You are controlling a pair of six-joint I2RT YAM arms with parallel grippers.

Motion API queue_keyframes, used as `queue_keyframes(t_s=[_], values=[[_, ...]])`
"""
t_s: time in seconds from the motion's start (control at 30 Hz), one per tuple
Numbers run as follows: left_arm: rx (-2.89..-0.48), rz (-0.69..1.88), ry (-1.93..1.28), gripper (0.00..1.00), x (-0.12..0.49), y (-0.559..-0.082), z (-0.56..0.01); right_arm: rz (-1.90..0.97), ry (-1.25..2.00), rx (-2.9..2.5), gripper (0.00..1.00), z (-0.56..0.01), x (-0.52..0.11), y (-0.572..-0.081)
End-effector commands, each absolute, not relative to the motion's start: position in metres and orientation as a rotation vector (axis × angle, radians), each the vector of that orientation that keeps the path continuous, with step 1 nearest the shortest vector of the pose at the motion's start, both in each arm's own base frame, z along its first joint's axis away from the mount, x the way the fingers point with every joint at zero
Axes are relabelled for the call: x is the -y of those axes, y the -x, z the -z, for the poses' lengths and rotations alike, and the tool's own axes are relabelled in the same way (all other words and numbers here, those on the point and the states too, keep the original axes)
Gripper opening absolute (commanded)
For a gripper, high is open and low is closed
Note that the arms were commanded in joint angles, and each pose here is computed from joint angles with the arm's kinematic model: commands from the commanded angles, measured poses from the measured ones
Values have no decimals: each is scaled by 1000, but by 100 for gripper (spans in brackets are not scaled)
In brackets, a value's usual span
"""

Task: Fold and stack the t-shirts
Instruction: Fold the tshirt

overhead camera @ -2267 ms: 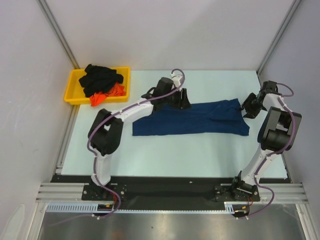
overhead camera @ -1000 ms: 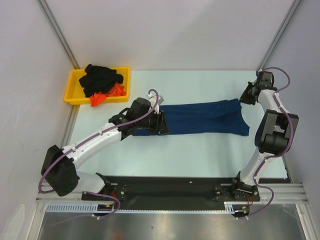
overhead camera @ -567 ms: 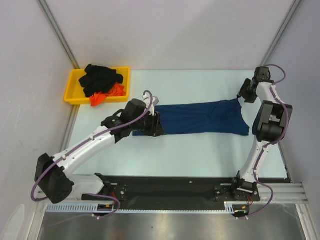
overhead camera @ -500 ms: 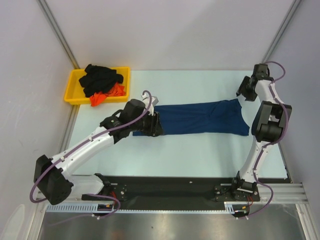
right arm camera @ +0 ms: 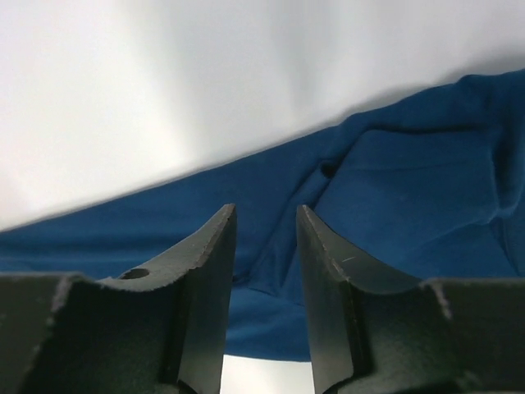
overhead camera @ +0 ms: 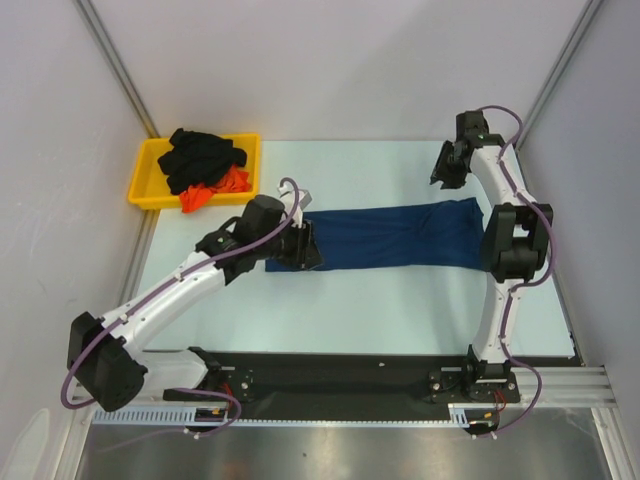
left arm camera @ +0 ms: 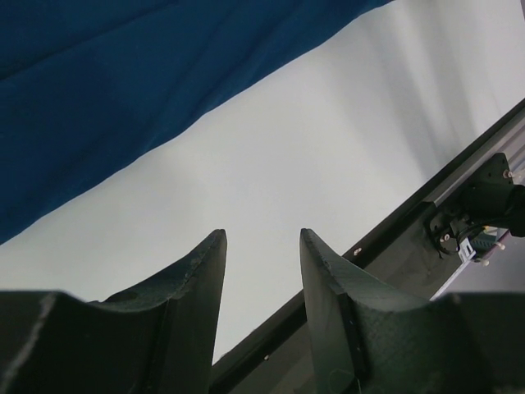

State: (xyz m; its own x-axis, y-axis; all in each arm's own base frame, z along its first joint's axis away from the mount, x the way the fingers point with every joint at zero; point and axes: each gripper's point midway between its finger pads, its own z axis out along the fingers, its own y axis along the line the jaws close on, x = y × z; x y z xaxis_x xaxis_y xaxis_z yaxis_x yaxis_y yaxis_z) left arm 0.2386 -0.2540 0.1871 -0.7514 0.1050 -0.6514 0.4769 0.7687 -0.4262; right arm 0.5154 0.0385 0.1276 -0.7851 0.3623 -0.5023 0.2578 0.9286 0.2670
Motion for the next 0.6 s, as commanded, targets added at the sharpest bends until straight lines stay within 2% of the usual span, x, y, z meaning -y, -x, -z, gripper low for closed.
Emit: queue_keyframes(t_s=[0.0, 0.07, 0.1, 0.23, 0.37, 0.4, 0.47, 0.57], values=[[-2275, 827, -471, 47, 256, -241, -204, -200, -485, -2555, 41, -124, -22, -517], [-2266, 859, -491, 48, 259, -240, -202, -165, -461, -2557, 45, -125, -13, -515], [-2263, 868, -493, 49, 260, -240, -201, -154, -431, -2562, 52, -126, -10, -513], [-2264, 901, -493, 49, 270, -246, -201, -283, -451, -2599, 53, -118, -27, -511], [-2260, 925, -507, 49, 278, -252, -204, -296, -514, -2618, 41, -102, -53, -508], [-2266, 924, -510, 49, 279, -253, -202, -296, -541, -2637, 32, -92, -59, -502], [-2265, 922, -513, 48, 279, -253, -203, -295, -606, -2613, 28, -90, -62, -504], [-2272, 917, -513, 48, 276, -251, -200, -264, -684, -2615, 27, -80, -59, -503]])
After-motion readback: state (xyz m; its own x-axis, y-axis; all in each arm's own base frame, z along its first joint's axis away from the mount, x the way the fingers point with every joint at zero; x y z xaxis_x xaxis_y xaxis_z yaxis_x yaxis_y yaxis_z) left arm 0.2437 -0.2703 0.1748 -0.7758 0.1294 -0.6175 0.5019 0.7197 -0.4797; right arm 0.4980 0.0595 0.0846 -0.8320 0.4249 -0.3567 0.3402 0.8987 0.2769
